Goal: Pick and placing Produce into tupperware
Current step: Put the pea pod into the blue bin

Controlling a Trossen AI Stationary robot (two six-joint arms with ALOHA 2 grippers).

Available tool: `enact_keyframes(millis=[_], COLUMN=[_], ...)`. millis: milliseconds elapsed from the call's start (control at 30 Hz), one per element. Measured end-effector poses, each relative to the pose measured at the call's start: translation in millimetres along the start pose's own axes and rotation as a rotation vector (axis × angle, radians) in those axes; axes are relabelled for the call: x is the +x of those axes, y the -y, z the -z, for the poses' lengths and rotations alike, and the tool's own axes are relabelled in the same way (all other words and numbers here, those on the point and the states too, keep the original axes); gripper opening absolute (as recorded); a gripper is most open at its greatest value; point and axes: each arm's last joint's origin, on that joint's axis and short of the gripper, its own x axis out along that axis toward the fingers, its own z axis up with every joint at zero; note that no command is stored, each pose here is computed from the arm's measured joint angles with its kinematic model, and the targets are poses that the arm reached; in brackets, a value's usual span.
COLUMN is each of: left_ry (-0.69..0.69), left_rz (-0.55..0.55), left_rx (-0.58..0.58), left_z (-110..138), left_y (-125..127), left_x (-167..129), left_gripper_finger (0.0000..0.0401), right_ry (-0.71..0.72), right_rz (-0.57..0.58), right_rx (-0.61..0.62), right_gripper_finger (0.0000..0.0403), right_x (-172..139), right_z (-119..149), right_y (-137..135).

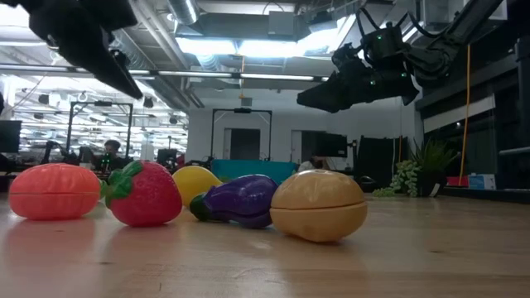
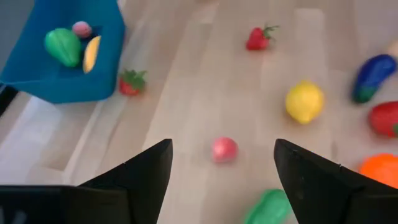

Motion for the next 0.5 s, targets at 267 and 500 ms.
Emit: enact_keyframes(millis=[267,500], left_ry=[-0.200,-0.389], left_rz=[0.071,0.123], left_rx=[0.046,0.097], left_z=[-10.4,-19.2], left_y=[10.6,26.3], left_x=[4.2,24.7], left_gripper_finger=[0.0272,0.0272], right_ry=[-0.007,-0.012], right_rz=[-0.006,-0.019], right_rx=[0.029,0.030], right_gripper_finger=[0.0183,0.0183], right_x=[0.5,1.9], right_z=[0.6,0.8], right_y=[-1.3,-4.6])
